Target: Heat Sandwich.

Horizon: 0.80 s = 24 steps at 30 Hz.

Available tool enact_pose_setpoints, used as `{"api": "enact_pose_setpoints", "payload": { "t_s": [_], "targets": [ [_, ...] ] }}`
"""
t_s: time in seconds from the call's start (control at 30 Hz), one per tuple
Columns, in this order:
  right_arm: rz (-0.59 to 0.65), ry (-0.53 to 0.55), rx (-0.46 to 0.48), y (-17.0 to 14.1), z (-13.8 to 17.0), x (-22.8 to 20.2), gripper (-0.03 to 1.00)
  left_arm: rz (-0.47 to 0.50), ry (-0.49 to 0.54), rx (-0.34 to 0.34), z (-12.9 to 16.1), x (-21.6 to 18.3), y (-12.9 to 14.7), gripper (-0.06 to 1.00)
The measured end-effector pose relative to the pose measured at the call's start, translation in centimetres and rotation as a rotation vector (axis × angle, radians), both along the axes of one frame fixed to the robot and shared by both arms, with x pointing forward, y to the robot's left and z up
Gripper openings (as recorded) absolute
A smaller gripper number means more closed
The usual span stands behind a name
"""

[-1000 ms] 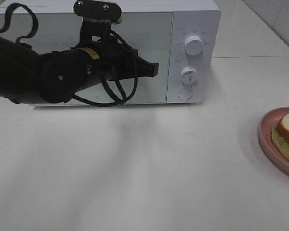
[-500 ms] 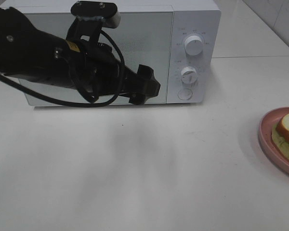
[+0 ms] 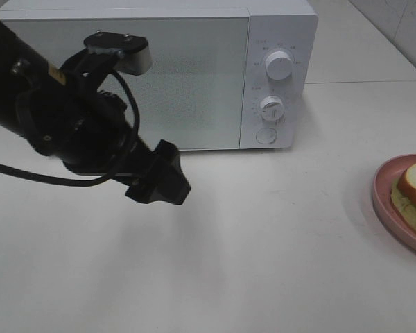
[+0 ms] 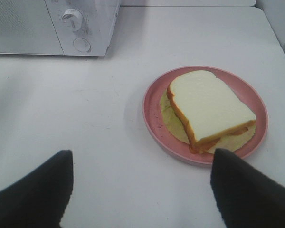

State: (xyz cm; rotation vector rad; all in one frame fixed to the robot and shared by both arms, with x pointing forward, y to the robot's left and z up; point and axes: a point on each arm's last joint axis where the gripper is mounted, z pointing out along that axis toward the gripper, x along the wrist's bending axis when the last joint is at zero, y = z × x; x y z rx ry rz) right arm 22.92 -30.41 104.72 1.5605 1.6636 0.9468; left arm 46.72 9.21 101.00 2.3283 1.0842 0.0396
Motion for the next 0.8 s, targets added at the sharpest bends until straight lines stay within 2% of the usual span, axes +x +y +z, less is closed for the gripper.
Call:
{"api": "enact_pose_setpoints", "payload": {
  "t_s": [0.1, 0.2, 0.23, 0.37, 0.4, 0.8],
  "targets": [
    [0.000, 0.000, 0.000, 0.0, 0.0, 0.0, 0.77, 0.036, 0.089, 0.043, 0.2, 0.4, 2.3, 0.99],
    [0.001, 0.000, 0.001, 0.0, 0.0, 0.0, 0.77, 0.057, 0.119, 0.060, 0.4, 0.6, 3.5, 0.99],
    [0.001, 0.000, 0.001, 0.0, 0.0, 0.0, 0.77, 0.085, 0.145, 0.079, 0.5, 0.9, 4.9, 0.99],
    [0.001, 0.000, 0.001, 0.0, 0.0, 0.0, 0.77, 0.125, 0.181, 0.104, 0.7, 1.3, 6.7, 0.99],
    [0.001, 0.000, 0.001, 0.0, 0.0, 0.0, 0.77, 0.155, 0.206, 0.123, 0.7, 1.6, 8.0, 0.99],
    [0.001, 0.000, 0.001, 0.0, 0.0, 0.0, 0.77, 0.326, 0.355, 0.173, 0.4, 2.4, 14.1, 0.99]
  ]
}}
